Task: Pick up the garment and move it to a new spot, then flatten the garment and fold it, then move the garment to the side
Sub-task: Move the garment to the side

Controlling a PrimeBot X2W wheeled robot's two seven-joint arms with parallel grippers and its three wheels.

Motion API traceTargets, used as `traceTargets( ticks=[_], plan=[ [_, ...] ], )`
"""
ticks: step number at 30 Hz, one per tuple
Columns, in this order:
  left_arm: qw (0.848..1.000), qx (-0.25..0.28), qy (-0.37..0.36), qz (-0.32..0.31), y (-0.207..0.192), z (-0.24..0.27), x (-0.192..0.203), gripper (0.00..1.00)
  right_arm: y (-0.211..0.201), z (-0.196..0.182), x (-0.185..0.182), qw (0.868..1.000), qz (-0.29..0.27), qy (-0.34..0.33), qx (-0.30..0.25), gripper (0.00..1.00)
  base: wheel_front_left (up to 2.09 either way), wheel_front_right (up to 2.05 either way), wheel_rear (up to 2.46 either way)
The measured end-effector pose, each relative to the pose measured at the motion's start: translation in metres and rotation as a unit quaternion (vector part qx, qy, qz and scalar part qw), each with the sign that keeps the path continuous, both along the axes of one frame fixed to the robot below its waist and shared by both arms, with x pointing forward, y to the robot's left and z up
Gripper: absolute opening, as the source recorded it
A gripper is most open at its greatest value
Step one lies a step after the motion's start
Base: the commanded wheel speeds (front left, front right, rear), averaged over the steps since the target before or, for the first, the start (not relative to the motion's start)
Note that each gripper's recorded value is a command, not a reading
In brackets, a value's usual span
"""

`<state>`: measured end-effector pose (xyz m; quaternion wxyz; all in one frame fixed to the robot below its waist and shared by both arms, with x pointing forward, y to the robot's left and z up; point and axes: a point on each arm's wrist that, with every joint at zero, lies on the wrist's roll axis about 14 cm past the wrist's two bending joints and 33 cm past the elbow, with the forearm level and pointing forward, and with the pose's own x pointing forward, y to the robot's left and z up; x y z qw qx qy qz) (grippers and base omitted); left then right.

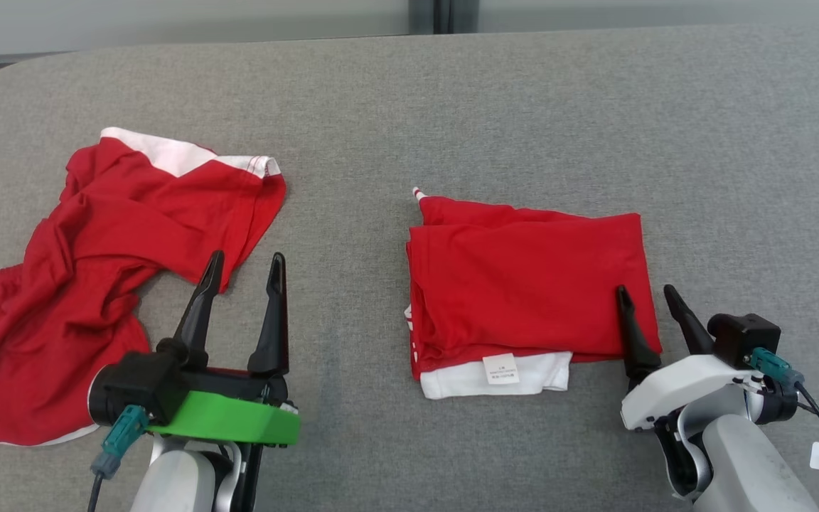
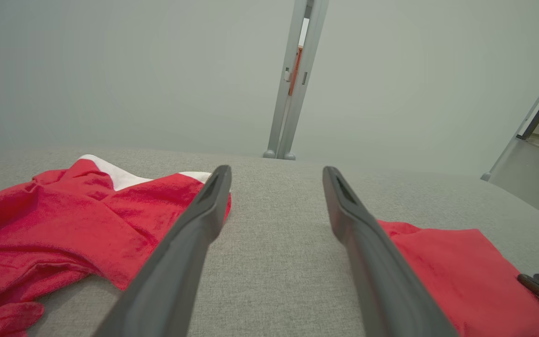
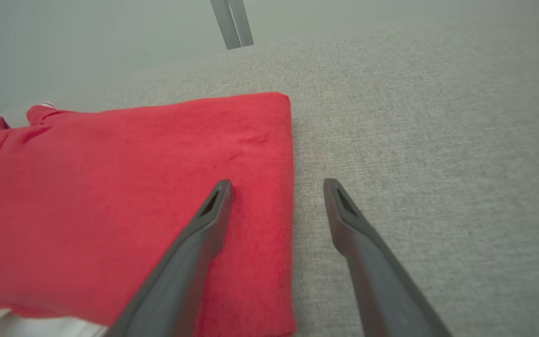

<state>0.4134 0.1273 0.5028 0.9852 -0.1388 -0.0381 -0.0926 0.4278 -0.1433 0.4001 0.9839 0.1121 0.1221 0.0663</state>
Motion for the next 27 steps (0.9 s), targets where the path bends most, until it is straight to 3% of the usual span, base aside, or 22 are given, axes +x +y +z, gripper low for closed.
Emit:
traceTargets(
  ticks=[9,10,11,17,27],
  plan=[
    [1.0,0.01,0.021,0.019,0.013,-0.014,-0.001,1.0,0.016,-0.022,0.012,0.999,0.013,0.036,0.026,1.0,0.0,0.0,0.0],
    [1.0,0.01,0.021,0.019,0.012,-0.014,0.0,1.0,0.018,-0.023,0.012,0.999,0.016,0.04,0.025,0.29,0.0,0.0,0.0],
    [1.0,0.01,0.021,0.017,0.011,-0.014,0.0,1.0,0.018,-0.024,0.012,0.999,0.02,0.041,0.021,0.0,0.0,0.0,0.0],
    [1.0,0.005,0.005,0.002,0.001,-0.006,0.008,1.0,0.014,-0.013,0.018,0.998,0.051,0.019,-0.028,0.0,0.0,0.0,0.0],
    [0.998,0.004,-0.024,-0.059,-0.041,0.004,0.032,1.0,-0.064,0.019,0.041,0.988,0.031,-0.027,-0.148,0.0,0.0,0.0,0.0]
  ],
)
